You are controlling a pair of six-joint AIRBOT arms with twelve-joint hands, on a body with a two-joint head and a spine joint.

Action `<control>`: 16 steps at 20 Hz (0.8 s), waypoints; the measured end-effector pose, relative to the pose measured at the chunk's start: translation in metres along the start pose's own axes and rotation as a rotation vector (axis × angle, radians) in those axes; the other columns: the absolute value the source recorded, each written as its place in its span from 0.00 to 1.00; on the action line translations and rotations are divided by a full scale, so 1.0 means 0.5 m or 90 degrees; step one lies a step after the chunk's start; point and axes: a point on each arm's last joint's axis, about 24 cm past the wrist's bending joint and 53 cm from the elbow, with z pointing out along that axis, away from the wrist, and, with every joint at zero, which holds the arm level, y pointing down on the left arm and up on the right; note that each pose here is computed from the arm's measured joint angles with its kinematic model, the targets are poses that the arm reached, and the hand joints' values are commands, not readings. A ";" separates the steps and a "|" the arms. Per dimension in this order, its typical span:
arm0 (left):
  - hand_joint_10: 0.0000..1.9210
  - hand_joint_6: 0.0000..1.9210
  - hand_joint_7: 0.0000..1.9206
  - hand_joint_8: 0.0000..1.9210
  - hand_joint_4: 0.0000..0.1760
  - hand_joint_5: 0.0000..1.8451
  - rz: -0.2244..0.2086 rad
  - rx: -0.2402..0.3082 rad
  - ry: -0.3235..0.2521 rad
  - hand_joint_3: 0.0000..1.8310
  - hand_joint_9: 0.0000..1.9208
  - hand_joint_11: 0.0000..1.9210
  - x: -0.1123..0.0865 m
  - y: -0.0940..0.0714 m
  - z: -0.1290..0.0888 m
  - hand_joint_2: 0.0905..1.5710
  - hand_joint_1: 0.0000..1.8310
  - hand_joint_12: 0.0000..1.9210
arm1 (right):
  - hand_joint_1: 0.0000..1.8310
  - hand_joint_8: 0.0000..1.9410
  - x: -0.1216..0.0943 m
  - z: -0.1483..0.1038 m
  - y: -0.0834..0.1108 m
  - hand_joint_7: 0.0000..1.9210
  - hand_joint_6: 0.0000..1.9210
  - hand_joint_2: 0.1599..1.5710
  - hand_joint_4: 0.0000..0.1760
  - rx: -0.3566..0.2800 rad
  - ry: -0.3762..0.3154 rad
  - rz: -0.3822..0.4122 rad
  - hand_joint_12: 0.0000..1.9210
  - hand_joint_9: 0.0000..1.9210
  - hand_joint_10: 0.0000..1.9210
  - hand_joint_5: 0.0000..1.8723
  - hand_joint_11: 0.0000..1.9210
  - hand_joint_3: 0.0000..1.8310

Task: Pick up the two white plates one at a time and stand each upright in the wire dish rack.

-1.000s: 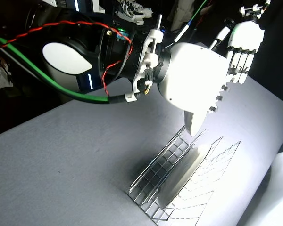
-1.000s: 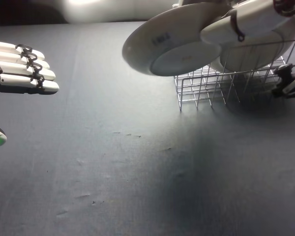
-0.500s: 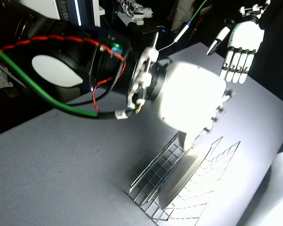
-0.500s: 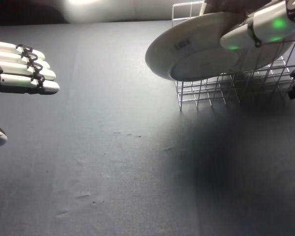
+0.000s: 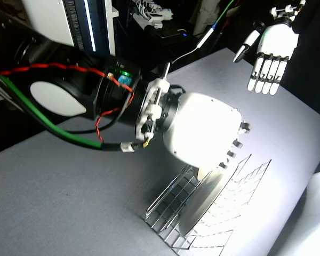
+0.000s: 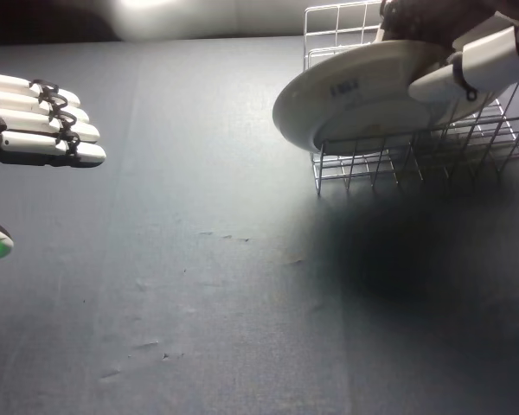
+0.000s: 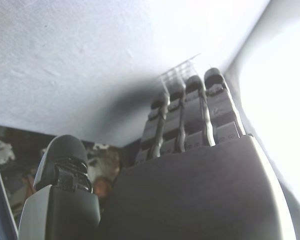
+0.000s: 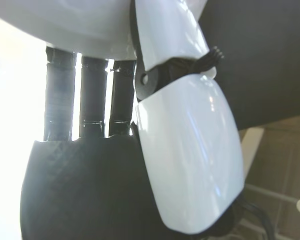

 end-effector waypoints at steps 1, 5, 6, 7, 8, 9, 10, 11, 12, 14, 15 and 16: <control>0.00 0.00 0.00 0.00 0.00 0.01 -0.001 0.002 0.000 0.00 0.00 0.00 0.000 -0.002 0.001 0.77 0.00 0.00 | 0.82 0.40 0.000 0.000 0.000 0.54 0.50 0.65 0.00 0.000 0.001 -0.010 0.74 0.53 0.45 0.50 0.47 0.00; 0.00 0.00 0.00 0.00 0.00 0.00 0.001 0.008 0.002 0.00 0.00 0.00 0.002 -0.009 0.007 0.76 0.00 0.00 | 0.82 0.39 0.006 -0.002 -0.005 0.55 0.50 0.65 0.00 -0.009 0.010 -0.058 0.74 0.53 0.46 0.50 0.47 0.00; 0.00 0.00 0.00 0.00 0.00 0.00 0.000 0.008 0.001 0.00 0.00 0.00 0.001 -0.009 0.007 0.76 0.00 0.00 | 0.82 0.39 0.010 -0.002 -0.006 0.55 0.50 0.65 0.00 -0.010 0.017 -0.089 0.74 0.53 0.46 0.50 0.47 0.00; 0.00 0.00 0.00 0.00 0.00 0.00 0.000 0.009 0.002 0.00 0.00 0.00 0.001 -0.010 0.008 0.76 0.00 0.00 | 0.82 0.39 0.009 -0.001 -0.007 0.55 0.50 0.65 0.00 -0.010 0.017 -0.094 0.74 0.52 0.46 0.50 0.47 0.00; 0.00 0.00 0.00 0.00 0.00 0.00 0.000 0.009 0.002 0.00 0.00 0.00 0.002 -0.011 0.008 0.76 0.00 0.00 | 0.82 0.39 0.008 0.000 -0.007 0.55 0.50 0.65 0.00 -0.010 0.017 -0.095 0.74 0.52 0.46 0.50 0.47 0.00; 0.00 0.00 0.00 0.00 0.00 0.01 0.000 0.009 0.002 0.00 0.00 0.00 0.002 -0.011 0.008 0.76 0.00 0.00 | 0.81 0.43 0.003 0.001 -0.008 0.52 0.52 0.66 0.00 -0.010 0.014 -0.097 0.76 0.50 0.50 0.50 0.45 0.00; 0.00 0.00 0.00 0.00 0.00 0.01 0.000 0.009 0.002 0.00 0.00 0.00 0.002 -0.011 0.008 0.76 0.00 0.00 | 0.81 0.44 0.001 0.002 -0.008 0.51 0.54 0.66 0.00 -0.010 0.012 -0.099 0.76 0.49 0.52 0.48 0.46 0.00; 0.00 0.00 0.00 0.00 0.00 0.01 0.000 0.010 0.002 0.00 0.00 0.00 0.002 -0.013 0.009 0.76 0.00 0.00 | 0.81 0.44 -0.002 0.002 -0.008 0.51 0.55 0.67 0.00 -0.010 0.011 -0.099 0.77 0.49 0.53 0.47 0.45 0.00; 0.00 0.00 0.00 0.00 0.00 0.01 0.000 0.011 0.002 0.00 0.00 0.00 0.002 -0.014 0.010 0.76 0.00 0.00 | 0.81 0.48 -0.001 0.002 -0.008 0.49 0.58 0.68 0.00 -0.010 0.012 -0.102 0.79 0.46 0.57 0.44 0.44 0.00; 0.00 0.00 0.00 0.00 0.00 0.00 0.000 0.014 0.002 0.00 0.00 0.00 0.003 -0.017 0.011 0.76 0.00 0.00 | 0.75 0.50 0.000 0.002 -0.007 0.49 0.63 0.70 0.00 -0.011 0.015 -0.120 0.54 0.45 0.65 0.44 0.39 0.00; 0.00 0.00 0.00 0.00 0.00 0.01 0.000 0.013 0.003 0.00 0.00 0.00 0.003 -0.016 0.011 0.76 0.00 0.00 | 0.74 0.52 -0.001 0.002 -0.007 0.47 0.65 0.70 0.00 -0.011 0.016 -0.128 0.53 0.44 0.66 0.43 0.38 0.00; 0.00 0.00 0.00 0.00 0.00 0.01 0.001 0.013 0.003 0.00 0.00 0.00 0.003 -0.016 0.011 0.77 0.00 0.00 | 0.67 0.53 -0.002 0.002 -0.008 0.48 0.67 0.71 0.00 -0.010 0.015 -0.129 0.52 0.41 0.37 0.43 0.36 0.00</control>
